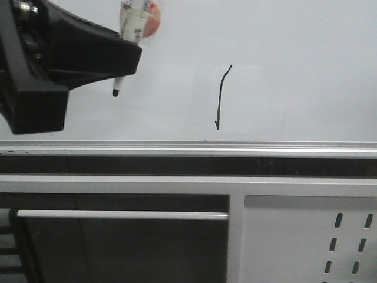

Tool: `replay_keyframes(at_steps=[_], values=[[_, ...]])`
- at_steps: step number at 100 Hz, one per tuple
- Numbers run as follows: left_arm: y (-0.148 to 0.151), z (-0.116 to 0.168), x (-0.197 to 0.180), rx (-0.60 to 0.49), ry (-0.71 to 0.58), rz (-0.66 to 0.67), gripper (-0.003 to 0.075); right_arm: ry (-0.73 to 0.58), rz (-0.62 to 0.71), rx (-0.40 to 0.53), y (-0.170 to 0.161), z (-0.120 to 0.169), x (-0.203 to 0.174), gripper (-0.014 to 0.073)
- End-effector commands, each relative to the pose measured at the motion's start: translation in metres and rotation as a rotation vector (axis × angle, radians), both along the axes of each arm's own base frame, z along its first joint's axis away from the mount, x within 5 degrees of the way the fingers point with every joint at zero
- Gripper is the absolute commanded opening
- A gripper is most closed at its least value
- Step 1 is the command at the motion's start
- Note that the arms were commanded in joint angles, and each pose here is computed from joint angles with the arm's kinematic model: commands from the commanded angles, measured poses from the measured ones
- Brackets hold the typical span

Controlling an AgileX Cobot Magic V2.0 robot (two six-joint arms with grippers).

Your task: Write number 1 on whiteboard

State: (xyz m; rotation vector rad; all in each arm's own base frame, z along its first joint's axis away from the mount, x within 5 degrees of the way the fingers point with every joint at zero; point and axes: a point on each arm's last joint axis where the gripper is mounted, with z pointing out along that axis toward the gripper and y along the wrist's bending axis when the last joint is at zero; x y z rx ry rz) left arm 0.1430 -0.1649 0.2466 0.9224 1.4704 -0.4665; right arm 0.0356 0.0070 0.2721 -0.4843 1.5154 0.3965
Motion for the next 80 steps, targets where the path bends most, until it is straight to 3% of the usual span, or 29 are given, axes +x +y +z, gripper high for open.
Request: replay_keyframes(at_steps=[1,16,30,40,56,80], values=[[0.005,0.014,-0.003,-0.213,-0.093,0.068,-0.0018,-0.087,0.020,0.039,0.000,0.013,-0.004,-0.0071],[0.011,-0.003,-0.004,-0.358,-0.093,0.182,-0.0018,-0.087,0.020,0.039,0.000,0.013,-0.004,-0.0071],[0.007,-0.019,-0.004,-0.414,-0.089,0.266,-0.0018,-0.087,0.020,0.039,0.000,0.013,-0.004,-0.0071],[0.001,-0.028,-0.004,-0.486,-0.023,0.310,-0.0018,-0.087,0.020,0.039,0.000,0.013,-0.004,-0.0071],[-0.005,-0.045,-0.002,-0.475,0.019,0.377,-0.0018,-0.087,0.020,0.039,0.000,0.013,-0.004,-0.0071],[-0.021,-0.048,0.000,-0.494,0.053,0.293,-0.0017,-0.087,0.020,0.039,0.000,0.013,-0.004,-0.0071]])
